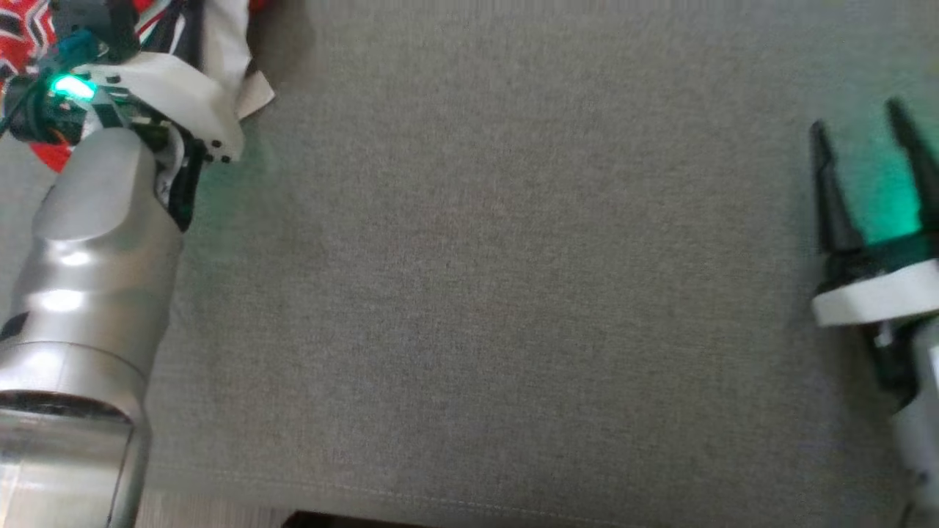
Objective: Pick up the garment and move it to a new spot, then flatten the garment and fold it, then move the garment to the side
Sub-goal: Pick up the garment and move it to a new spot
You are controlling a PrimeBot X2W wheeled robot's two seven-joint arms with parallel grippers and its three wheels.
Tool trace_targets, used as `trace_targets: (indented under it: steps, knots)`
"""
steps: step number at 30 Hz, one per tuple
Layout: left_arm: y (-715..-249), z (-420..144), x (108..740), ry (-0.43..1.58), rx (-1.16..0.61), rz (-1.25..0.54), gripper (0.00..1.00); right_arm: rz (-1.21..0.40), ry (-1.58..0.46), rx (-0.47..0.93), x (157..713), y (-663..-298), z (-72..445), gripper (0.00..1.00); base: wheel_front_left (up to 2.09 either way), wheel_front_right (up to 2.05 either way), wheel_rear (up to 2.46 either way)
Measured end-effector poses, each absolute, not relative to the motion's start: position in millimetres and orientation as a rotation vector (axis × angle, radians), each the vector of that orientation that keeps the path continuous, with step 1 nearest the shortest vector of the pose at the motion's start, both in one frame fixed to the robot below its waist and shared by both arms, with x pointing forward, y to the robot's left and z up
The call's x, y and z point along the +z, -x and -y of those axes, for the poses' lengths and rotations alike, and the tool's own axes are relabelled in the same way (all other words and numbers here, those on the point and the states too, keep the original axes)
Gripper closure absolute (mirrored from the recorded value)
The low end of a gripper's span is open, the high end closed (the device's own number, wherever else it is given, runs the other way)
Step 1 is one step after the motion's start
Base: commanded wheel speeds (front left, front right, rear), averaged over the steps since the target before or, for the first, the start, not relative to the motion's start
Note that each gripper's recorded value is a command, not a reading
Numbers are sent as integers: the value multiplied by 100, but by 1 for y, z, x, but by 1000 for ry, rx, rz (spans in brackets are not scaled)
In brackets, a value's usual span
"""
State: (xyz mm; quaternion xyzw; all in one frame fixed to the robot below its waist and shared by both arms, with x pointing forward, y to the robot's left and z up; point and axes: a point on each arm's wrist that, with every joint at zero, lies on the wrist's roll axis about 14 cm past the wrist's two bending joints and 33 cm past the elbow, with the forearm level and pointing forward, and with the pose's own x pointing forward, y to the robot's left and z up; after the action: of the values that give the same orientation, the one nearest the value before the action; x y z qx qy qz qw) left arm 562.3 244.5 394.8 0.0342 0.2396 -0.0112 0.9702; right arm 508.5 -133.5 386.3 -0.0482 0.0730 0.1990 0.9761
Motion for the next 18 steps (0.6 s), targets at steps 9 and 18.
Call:
trace_targets:
  steps: [9,18]
  knots:
    - [-565,-222,532,-163,-125,-162,100,-89,-16,355,440,-452,114,0,0,0,0]
    - [-533,-120,675,-176,-376,171,100,-5,-28,237,483,-384,147,0,0,0,0]
